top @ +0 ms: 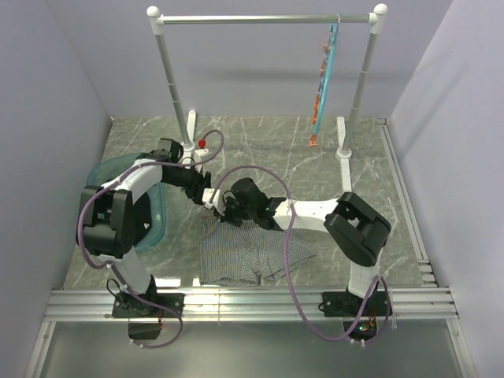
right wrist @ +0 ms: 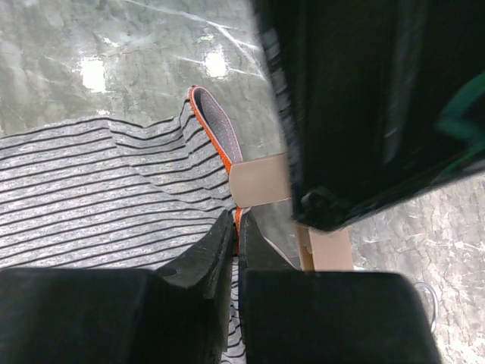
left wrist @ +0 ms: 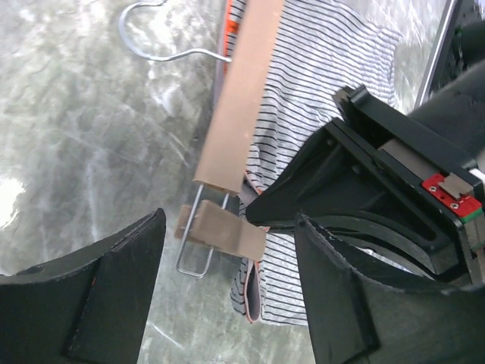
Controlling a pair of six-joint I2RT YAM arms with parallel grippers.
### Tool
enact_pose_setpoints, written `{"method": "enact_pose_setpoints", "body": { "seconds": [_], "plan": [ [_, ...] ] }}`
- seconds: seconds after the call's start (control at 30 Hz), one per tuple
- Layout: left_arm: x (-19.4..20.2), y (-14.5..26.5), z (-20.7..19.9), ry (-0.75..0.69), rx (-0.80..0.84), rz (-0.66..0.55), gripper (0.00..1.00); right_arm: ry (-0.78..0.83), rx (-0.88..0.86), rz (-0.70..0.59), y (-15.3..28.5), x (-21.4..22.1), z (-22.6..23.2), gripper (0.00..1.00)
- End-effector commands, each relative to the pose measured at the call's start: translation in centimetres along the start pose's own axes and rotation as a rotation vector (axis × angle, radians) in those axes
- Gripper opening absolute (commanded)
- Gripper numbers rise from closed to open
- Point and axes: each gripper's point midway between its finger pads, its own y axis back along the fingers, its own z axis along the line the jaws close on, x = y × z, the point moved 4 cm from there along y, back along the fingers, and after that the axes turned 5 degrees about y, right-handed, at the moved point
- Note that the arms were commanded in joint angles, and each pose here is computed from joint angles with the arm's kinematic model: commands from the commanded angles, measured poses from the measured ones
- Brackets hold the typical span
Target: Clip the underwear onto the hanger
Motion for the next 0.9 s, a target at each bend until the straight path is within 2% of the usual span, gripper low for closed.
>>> {"method": "enact_pose_setpoints", "body": {
  "seconds": [0.0,0.2,0.33,0.37,0.4,0.77,0.87],
  "plan": [
    [-2.3,1.5,0.0,0.000,-0.047,-0.067,0.74,0.038,0.052,-0.077,0.9,-2.1,-1.3,0.00],
    [-1.7,2.4,1.5,0.105,-0.077,-0.070,0.76,0.049,0.064,-0.097,1.3,-2.4,-1.3,0.00],
    [-0.6,1.7,1.4,0.185,-0.035,-0.048,0.77,0.069,0.079,-0.108,1.6,-2.5,-1.3,0.00],
    [-0.3,1.5,1.3,0.217,-0.022,-0.044,0.83,0.073,0.083,-0.109,1.6,-2.6,-1.3,0.00],
    [-0.2,1.4,1.3,0.235,-0.012,-0.045,0.84,0.080,0.091,-0.116,1.7,-2.7,-1.3,0.00],
    [0.3,0.0,1.4,0.388,0.053,-0.051,0.82,0.130,0.108,-0.126,1.9,-2.7,-1.0,0.00],
    [0.2,-0.4,1.2,0.416,0.074,-0.048,0.79,0.135,0.111,-0.123,1.9,-2.7,-1.0,0.00]
  ]
}}
